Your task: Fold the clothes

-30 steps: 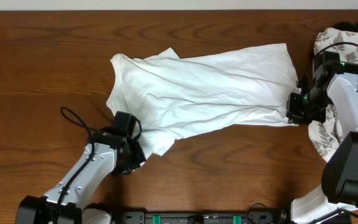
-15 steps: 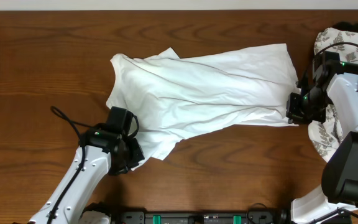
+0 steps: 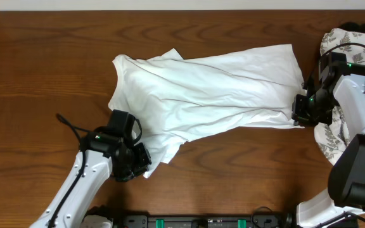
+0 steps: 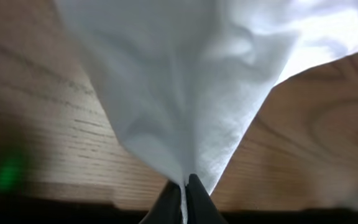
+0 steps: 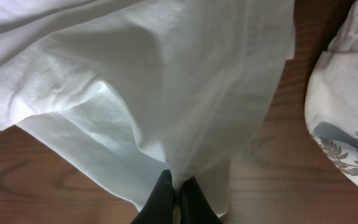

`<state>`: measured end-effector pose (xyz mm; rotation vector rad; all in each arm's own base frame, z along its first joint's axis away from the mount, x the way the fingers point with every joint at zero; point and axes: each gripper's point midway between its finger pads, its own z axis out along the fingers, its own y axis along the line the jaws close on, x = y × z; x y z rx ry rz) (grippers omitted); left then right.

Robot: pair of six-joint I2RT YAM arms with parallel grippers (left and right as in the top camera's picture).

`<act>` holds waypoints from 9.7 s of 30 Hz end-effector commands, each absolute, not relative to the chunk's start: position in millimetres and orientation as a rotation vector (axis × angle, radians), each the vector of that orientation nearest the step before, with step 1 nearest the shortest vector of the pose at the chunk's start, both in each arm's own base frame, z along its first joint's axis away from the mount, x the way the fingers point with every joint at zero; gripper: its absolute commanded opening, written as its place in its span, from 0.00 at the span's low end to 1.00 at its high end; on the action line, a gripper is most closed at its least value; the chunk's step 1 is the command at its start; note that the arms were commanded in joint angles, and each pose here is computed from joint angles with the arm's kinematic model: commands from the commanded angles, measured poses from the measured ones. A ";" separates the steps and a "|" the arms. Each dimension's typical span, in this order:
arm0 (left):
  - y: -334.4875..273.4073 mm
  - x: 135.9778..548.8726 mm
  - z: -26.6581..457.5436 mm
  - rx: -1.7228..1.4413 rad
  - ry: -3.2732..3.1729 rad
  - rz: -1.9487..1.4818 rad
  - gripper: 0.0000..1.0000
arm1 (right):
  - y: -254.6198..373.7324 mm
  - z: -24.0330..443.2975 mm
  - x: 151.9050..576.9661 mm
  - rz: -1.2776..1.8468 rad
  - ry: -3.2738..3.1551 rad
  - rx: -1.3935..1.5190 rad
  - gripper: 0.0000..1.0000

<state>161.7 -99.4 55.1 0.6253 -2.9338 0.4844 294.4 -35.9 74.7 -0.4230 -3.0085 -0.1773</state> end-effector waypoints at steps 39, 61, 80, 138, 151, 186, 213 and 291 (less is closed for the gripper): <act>-74.2 125.1 55.0 0.954 -2.883 0.357 0.06 | -36.3 77.5 293.3 -0.161 -3.016 -0.417 0.01; -70.3 163.2 69.9 0.786 -3.113 0.386 0.74 | -36.7 77.4 294.6 -0.160 -3.021 -0.418 0.01; -48.2 209.1 7.6 0.763 -3.152 0.040 0.06 | -37.5 77.0 299.1 -0.160 -3.039 -0.420 0.01; -46.7 261.4 33.8 0.683 -3.311 0.286 0.06 | -63.8 40.9 304.3 0.070 -3.109 -0.484 0.01; -43.6 249.2 18.7 0.645 -3.283 0.236 0.06 | -64.5 41.0 307.7 0.071 -3.122 -0.487 0.01; -3.2 253.1 -21.0 0.640 -3.259 -0.200 0.06 | -65.2 40.9 311.6 0.072 -3.139 -0.490 0.22; 8.8 280.8 4.4 0.600 -3.373 -0.315 0.06 | -49.5 42.7 334.1 -0.107 -3.220 -0.492 0.15; -49.2 422.0 24.2 0.538 -3.513 0.404 0.12 | -22.5 35.9 493.6 0.153 -3.708 -0.083 0.75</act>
